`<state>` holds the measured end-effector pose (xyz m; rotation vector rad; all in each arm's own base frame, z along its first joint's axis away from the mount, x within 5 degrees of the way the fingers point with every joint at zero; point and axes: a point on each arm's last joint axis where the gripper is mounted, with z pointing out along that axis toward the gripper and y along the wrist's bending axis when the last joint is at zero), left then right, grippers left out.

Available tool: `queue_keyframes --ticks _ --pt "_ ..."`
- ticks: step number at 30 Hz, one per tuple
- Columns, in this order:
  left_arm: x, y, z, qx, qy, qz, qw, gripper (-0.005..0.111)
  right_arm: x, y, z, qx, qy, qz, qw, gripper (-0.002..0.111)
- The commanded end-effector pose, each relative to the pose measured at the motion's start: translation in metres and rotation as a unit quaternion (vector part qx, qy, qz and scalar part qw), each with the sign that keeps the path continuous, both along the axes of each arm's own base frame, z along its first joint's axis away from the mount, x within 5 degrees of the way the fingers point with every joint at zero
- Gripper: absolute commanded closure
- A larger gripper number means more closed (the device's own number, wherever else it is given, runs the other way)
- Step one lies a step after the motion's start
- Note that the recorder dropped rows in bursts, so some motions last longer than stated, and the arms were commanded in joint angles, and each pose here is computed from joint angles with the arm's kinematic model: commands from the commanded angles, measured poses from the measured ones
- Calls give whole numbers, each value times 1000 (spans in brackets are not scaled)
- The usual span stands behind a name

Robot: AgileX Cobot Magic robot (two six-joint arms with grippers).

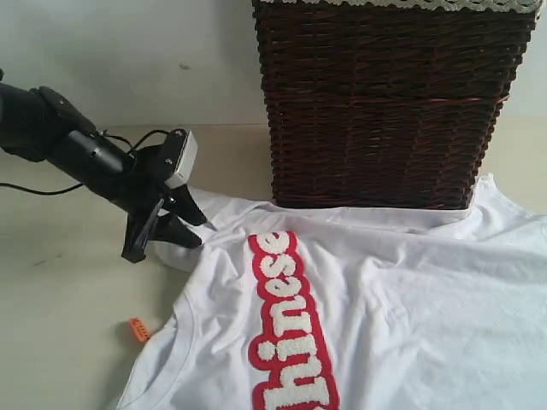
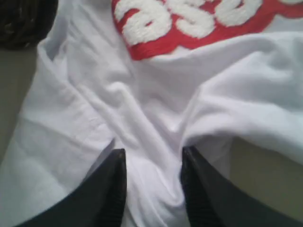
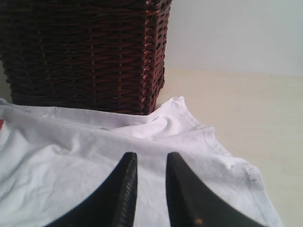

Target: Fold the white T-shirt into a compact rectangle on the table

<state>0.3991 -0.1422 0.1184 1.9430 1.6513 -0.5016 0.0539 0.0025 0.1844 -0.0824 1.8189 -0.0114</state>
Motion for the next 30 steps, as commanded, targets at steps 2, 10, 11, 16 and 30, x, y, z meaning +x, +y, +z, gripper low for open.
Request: queue_keyframes --ticks 2,10,11,16,30 --pt "19 -6 14 -7 -48 14 999 73 0 0 -1 0 -4 1 1000 85" --pt "31 -13 16 1 -76 7 997 65 0 0 -1 0 -4 1 1000 85" --pt "31 -15 10 9 -77 3 997 65 0 0 -1 0 -4 1 1000 85" --pt "28 -27 -12 46 -85 -22 995 65 0 0 -1 0 -4 1 1000 85" --pt "36 -36 -20 46 -110 10 993 70 0 0 -1 0 -4 1 1000 85"
